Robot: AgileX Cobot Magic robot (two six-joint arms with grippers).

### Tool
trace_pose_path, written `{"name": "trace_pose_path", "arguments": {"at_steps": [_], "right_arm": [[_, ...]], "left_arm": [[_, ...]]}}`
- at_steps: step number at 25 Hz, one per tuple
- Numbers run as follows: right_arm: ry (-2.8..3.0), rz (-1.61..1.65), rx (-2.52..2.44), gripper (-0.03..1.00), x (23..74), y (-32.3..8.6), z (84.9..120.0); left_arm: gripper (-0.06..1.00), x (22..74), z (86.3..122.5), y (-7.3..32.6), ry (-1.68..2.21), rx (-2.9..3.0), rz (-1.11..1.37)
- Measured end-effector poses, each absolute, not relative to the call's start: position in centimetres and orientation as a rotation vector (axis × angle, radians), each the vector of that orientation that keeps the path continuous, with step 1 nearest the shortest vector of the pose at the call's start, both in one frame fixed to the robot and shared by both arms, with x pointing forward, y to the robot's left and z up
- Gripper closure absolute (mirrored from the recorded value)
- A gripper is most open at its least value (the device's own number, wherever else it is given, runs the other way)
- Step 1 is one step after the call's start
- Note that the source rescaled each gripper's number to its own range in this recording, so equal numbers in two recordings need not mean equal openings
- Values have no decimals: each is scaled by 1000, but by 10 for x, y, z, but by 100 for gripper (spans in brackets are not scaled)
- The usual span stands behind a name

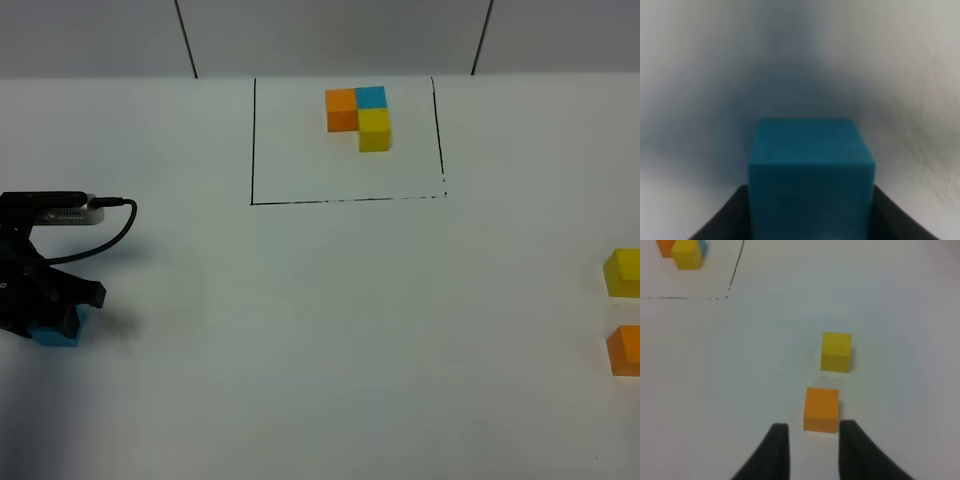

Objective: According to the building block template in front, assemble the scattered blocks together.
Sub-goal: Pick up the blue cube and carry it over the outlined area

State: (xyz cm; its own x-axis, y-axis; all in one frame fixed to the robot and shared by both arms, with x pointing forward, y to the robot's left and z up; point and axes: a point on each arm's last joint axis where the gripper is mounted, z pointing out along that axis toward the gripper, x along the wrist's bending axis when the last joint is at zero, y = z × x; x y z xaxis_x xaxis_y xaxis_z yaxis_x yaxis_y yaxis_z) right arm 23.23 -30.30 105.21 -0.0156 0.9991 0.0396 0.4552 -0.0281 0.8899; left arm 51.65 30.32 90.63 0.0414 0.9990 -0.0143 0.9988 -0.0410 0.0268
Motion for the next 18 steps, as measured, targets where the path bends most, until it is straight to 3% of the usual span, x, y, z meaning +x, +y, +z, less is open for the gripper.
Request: {"name": "trace_pose_path", "arguments": {"at_steps": [6, 18], "right_arm": [[1552, 991, 1565, 97, 232, -303, 1052], [1552, 991, 1565, 97, 232, -303, 1052]], "left_arm": [[94, 530, 926, 274, 1897, 2503, -21], [94, 591, 994, 117, 858, 2947, 218]]}}
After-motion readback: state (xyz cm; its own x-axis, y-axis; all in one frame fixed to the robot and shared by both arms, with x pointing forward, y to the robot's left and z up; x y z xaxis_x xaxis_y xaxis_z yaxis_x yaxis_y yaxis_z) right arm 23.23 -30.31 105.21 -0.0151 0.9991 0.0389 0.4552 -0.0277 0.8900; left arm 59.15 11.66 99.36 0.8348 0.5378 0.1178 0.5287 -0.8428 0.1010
